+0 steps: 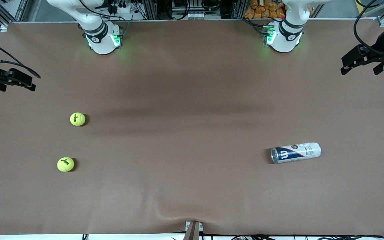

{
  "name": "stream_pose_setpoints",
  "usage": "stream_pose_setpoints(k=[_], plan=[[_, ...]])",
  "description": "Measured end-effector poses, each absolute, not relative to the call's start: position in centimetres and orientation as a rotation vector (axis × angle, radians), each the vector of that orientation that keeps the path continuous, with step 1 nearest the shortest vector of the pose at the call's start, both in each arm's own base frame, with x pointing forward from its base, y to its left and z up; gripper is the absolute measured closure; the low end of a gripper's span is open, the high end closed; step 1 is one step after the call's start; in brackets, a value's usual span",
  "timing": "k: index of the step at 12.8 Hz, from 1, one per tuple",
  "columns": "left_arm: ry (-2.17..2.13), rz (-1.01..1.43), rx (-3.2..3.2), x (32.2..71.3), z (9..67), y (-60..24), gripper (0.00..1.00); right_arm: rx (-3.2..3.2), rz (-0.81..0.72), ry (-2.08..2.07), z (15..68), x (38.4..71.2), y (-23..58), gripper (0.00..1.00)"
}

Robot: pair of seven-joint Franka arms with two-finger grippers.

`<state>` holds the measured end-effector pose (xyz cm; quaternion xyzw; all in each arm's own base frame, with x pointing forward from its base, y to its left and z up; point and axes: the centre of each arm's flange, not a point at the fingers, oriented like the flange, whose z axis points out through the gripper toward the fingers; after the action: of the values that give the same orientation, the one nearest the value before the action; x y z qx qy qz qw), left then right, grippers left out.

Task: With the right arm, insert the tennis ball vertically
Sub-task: 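Move the left gripper out toward the lying tennis ball can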

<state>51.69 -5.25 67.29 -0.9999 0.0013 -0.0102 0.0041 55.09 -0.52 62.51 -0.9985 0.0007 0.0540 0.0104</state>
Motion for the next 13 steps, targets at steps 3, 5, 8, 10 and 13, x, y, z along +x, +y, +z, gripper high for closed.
stream_pose_setpoints(k=[3,5,8,10,13], plan=[[0.001,-0.03,-3.133,51.6,67.6,-5.1,0.0,-3.115,0.195,-0.006,62.1,55.2,0.0,0.0],[-0.01,-0.018,-3.134,51.8,67.3,-4.6,0.0,-3.108,0.245,0.06,60.9,55.4,-2.3,0.0],[0.0,0.028,-3.135,52.7,65.9,-4.5,0.0,-3.092,0.316,0.112,58.9,55.7,-4.2,0.0],[0.022,0.066,-3.136,53.4,64.6,-5.2,0.0,-3.09,0.324,0.11,58.6,55.9,-4.2,0.0],[0.12,0.082,-3.131,53.7,64.0,-6.2,0.0,-3.075,0.317,0.1,58.8,55.9,-3.7,0.0]])
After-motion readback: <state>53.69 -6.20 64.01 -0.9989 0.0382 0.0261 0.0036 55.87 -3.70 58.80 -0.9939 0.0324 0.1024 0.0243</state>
